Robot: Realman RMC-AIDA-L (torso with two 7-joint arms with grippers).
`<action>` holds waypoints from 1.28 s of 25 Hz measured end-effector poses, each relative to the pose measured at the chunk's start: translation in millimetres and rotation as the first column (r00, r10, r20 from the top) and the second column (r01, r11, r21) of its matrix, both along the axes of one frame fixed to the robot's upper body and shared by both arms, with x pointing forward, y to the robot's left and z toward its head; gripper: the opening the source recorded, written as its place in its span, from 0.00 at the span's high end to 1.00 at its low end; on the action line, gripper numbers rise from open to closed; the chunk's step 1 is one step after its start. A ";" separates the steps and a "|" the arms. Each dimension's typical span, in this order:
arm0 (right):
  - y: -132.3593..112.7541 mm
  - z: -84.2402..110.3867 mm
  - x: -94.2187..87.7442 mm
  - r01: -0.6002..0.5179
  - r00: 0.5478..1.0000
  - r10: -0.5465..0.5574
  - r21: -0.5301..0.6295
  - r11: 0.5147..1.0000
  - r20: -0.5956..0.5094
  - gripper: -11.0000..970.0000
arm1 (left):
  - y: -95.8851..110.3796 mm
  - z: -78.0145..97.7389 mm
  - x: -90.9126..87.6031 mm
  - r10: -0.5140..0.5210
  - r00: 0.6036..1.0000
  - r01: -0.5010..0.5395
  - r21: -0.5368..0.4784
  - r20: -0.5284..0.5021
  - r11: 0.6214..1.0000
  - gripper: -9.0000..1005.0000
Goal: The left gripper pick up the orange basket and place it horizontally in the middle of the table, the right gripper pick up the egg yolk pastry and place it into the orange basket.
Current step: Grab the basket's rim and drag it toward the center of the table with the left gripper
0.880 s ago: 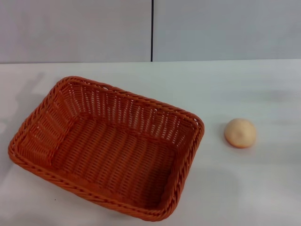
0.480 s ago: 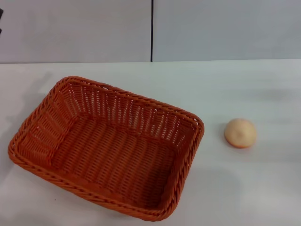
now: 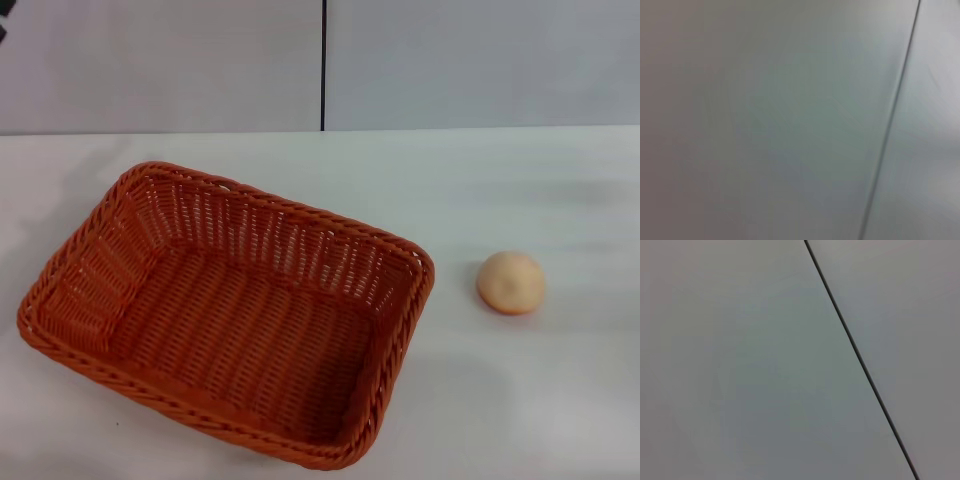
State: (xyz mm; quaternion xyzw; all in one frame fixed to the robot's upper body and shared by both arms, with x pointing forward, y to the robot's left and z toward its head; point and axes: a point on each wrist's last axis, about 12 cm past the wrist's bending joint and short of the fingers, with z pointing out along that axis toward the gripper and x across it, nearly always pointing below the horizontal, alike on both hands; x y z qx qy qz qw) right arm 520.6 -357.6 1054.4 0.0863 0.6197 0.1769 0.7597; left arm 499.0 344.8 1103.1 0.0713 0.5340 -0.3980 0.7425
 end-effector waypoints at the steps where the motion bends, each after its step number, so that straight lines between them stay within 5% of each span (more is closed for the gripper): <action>1: -0.1 0.0 0.2 0.001 1.000 -0.001 0.003 1.000 -0.001 0.35 | 1.7 4.7 3.6 -0.026 1.000 0.026 0.018 -0.011 0.999 0.43; 6: -1.1 -0.6 -0.1 0.008 1.000 -0.008 0.010 1.000 -0.004 0.35 | 2.7 38.9 29.8 -0.200 0.970 0.221 0.156 -0.139 0.963 0.43; 11: -3.4 -3.5 -1.3 0.025 0.999 -0.024 0.013 1.000 -0.023 0.36 | 1.1 57.3 37.6 -0.239 0.951 0.285 0.263 -0.196 0.922 0.43; 16: -4.7 -4.9 -2.5 0.032 0.999 -0.032 0.014 0.999 -0.032 0.36 | -2.8 71.4 45.8 -0.247 0.918 0.357 0.375 -0.310 0.855 0.25; 20: -6.8 -7.1 -2.3 0.051 0.997 -0.050 0.020 0.998 -0.050 0.36 | -14.4 83.5 59.1 -0.180 0.852 0.437 0.479 -0.491 0.761 0.21; 32: -8.0 -6.3 2.5 0.062 0.996 -0.061 0.017 0.998 -0.062 0.36 | -15.7 87.7 67.1 0.024 0.749 0.475 0.562 -0.662 0.677 0.22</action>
